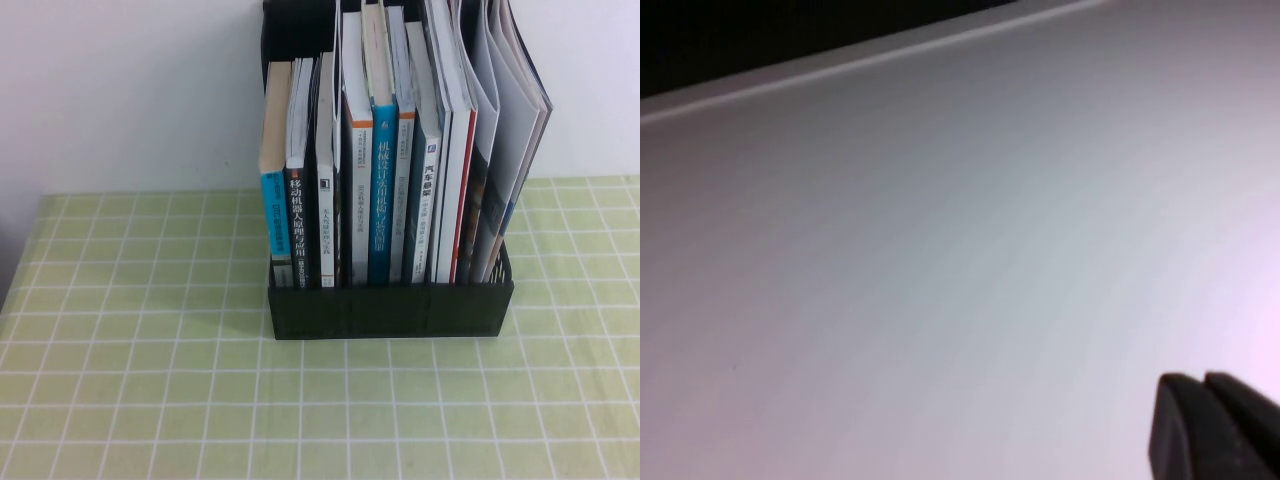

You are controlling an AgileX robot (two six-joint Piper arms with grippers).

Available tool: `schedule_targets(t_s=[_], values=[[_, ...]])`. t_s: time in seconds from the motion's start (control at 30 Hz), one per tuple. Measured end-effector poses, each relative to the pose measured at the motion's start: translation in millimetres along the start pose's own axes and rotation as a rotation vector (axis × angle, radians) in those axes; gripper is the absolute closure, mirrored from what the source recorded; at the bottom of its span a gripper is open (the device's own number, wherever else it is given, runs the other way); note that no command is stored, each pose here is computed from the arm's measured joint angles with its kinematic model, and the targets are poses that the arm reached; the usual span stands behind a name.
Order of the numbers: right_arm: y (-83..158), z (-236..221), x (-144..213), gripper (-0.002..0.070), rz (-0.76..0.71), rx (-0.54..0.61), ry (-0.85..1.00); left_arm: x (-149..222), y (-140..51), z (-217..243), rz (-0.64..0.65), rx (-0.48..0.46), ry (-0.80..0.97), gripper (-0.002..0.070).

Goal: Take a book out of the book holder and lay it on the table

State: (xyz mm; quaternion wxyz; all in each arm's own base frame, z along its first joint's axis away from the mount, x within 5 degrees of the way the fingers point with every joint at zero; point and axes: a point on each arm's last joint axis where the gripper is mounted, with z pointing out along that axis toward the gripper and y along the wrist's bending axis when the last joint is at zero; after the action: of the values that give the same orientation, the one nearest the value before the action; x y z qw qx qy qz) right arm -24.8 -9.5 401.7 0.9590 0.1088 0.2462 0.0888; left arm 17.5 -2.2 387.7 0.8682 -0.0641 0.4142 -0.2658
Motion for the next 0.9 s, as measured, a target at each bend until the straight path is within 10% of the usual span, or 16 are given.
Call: schedule_targets(t_s=[0.5,0.7,0.9], values=[[15,133,70,0.0678,-0.302,-0.044,0.903,49,24.1,142,0.145,-0.364,0.898,0.0678],[-3,123,133,0.0678,-0.287,-0.013,1.346,113,23.0,159,0.154,-0.056,1.280,0.0678],[-17,102,176,0.0678,-0.274,0.014,1.702,143,6.4,179,-0.010,0.293,1.217,0.0678]])
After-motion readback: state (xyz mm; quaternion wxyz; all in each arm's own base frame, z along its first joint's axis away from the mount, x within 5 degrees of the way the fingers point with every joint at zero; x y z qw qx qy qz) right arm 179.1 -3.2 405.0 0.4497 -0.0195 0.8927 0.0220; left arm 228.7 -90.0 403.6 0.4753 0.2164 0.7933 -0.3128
